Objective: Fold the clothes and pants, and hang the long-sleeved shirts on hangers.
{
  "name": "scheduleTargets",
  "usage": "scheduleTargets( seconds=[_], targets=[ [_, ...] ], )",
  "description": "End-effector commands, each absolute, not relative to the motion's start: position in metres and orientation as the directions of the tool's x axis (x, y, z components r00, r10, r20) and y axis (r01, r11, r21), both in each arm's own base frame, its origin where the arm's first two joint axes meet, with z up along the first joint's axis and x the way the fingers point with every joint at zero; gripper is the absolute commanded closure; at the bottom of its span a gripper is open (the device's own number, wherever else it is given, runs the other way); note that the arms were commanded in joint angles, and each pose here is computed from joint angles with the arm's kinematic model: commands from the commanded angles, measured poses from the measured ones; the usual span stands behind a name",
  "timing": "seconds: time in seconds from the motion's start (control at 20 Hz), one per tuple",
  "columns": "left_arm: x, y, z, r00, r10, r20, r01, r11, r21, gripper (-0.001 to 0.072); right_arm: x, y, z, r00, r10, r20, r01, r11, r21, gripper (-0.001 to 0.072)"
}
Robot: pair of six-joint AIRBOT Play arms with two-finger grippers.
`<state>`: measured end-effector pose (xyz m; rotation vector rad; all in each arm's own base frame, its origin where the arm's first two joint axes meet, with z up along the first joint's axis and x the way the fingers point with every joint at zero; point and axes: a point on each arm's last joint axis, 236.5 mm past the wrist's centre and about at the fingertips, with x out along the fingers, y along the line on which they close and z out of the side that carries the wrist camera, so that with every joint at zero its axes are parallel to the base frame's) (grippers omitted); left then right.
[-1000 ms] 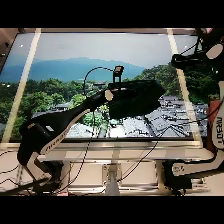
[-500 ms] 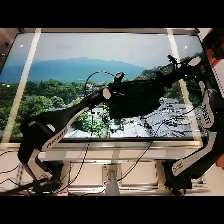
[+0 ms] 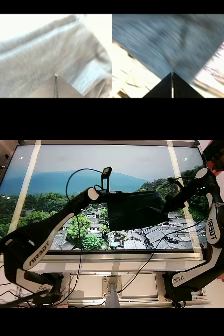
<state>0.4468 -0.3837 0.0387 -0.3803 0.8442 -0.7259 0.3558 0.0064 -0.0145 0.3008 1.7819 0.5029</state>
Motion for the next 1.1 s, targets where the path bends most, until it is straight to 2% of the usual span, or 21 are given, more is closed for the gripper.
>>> scheduleTargets(
  seconds=[0.0, 0.05, 0.15, 0.3, 0.4, 0.45, 0.55, 0.75, 0.85, 0.9, 1.05],
  targets=[
    [0.462, -0.363, 0.079, 0.52, -0.707, -0.48, 0.43, 0.702, -0.568, 0.0692, 0.334, -0.03, -0.004, -0.279, 0.347, -0.895, -0.046, 0.927, 0.373, 0.0664],
    [0.463, -0.361, 0.083, 0.525, -0.706, -0.475, 0.43, 0.702, -0.567, 0.0692, 0.334, -0.034, -0.003, -0.257, 0.347, -0.902, -0.036, 0.929, 0.368, 0.0664],
    [0.465, -0.361, 0.081, 0.529, -0.703, -0.475, 0.446, 0.707, -0.549, 0.0692, 0.363, -0.039, -0.002, -0.106, 0.367, -0.924, -0.001, 0.929, 0.369, 0.0664],
    [0.462, -0.368, 0.065, 0.511, -0.703, -0.495, 0.455, 0.71, -0.537, 0.0693, 0.434, 0.005, 0.024, 0.196, 0.562, -0.804, 0.0, 0.82, 0.573, 0.0665],
    [0.456, -0.377, 0.054, 0.49, -0.707, -0.511, 0.459, 0.707, -0.539, 0.0693, 0.472, 0.025, 0.032, 0.328, 0.575, -0.749, -0.019, 0.797, 0.604, 0.0665],
    [0.452, -0.382, 0.049, 0.478, -0.71, -0.517, 0.463, 0.704, -0.538, 0.0692, 0.48, 0.037, 0.025, 0.337, 0.569, -0.75, -0.034, 0.804, 0.594, 0.0665],
    [0.444, -0.392, 0.042, 0.458, -0.717, -0.526, 0.473, 0.697, -0.538, 0.0693, 0.472, 0.068, -0.006, 0.229, 0.572, -0.788, -0.07, 0.817, 0.573, 0.0665],
    [0.441, -0.396, 0.041, 0.451, -0.72, -0.528, 0.478, 0.694, -0.538, 0.0692, 0.396, 0.073, -0.065, -0.163, 0.428, -0.889, -0.179, 0.873, 0.453, 0.0665],
    [0.444, -0.392, 0.041, 0.457, -0.716, -0.528, 0.472, 0.698, -0.538, 0.0692, 0.353, 0.067, -0.054, -0.341, 0.422, -0.84, -0.238, 0.826, 0.512, 0.0664],
    [0.445, -0.391, 0.041, 0.459, -0.715, -0.528, 0.47, 0.699, -0.538, 0.0692, 0.335, 0.062, -0.049, -0.397, 0.421, -0.816, -0.223, 0.818, 0.53, 0.0664],
    [0.448, -0.386, 0.041, 0.461, -0.711, -0.53, 0.464, 0.703, -0.539, 0.0692, 0.302, 0.035, -0.056, -0.434, 0.376, -0.819, -0.172, 0.858, 0.485, 0.0664]
  ],
)
